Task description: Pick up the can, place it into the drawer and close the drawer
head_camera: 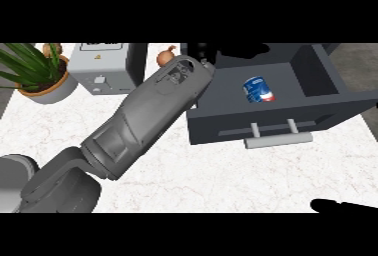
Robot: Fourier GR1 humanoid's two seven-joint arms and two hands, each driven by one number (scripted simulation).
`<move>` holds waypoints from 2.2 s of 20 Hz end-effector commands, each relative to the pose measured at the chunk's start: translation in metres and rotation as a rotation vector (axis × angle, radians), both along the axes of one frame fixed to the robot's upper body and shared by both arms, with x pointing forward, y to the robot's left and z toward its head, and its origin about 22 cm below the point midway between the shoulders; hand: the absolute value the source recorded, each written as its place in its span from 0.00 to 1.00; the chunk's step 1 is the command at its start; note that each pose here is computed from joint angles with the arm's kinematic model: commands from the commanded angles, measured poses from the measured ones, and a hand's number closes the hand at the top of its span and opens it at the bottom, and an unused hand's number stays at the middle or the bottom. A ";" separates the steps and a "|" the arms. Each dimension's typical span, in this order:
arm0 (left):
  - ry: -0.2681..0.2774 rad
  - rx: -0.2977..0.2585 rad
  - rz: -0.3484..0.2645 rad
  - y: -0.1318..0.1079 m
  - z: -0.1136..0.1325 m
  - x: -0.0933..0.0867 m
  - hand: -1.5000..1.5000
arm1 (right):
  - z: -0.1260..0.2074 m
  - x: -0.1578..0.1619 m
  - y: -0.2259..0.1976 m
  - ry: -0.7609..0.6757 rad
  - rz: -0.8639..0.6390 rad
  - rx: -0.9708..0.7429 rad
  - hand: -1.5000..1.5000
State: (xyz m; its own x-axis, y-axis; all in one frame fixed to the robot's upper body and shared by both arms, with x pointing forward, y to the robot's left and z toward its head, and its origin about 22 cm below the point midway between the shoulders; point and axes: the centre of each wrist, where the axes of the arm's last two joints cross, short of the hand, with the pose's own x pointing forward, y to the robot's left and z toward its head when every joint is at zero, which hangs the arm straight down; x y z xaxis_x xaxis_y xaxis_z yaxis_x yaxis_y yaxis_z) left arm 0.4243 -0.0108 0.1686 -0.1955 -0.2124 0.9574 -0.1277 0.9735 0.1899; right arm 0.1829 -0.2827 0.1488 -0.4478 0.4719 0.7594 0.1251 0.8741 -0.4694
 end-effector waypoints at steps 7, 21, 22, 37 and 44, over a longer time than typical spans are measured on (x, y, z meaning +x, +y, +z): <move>-0.048 -0.032 -0.007 -0.008 0.010 -0.005 0.00 | -0.017 0.025 0.022 -0.015 -0.094 -0.401 0.00; -0.023 -0.035 0.025 0.020 0.028 0.001 0.00 | -0.087 0.082 0.054 0.064 -0.213 -0.692 0.00; -0.015 -0.041 -0.007 0.017 0.014 -0.006 0.00 | -0.086 0.097 0.072 0.044 -0.215 -0.660 0.00; 0.012 -0.030 0.037 0.089 0.061 -0.009 0.00 | -0.149 0.154 0.058 0.066 -0.317 -0.737 0.00; 0.014 -0.012 0.020 0.123 0.046 -0.022 0.00 | -0.156 0.183 0.053 0.025 -0.419 -0.757 0.00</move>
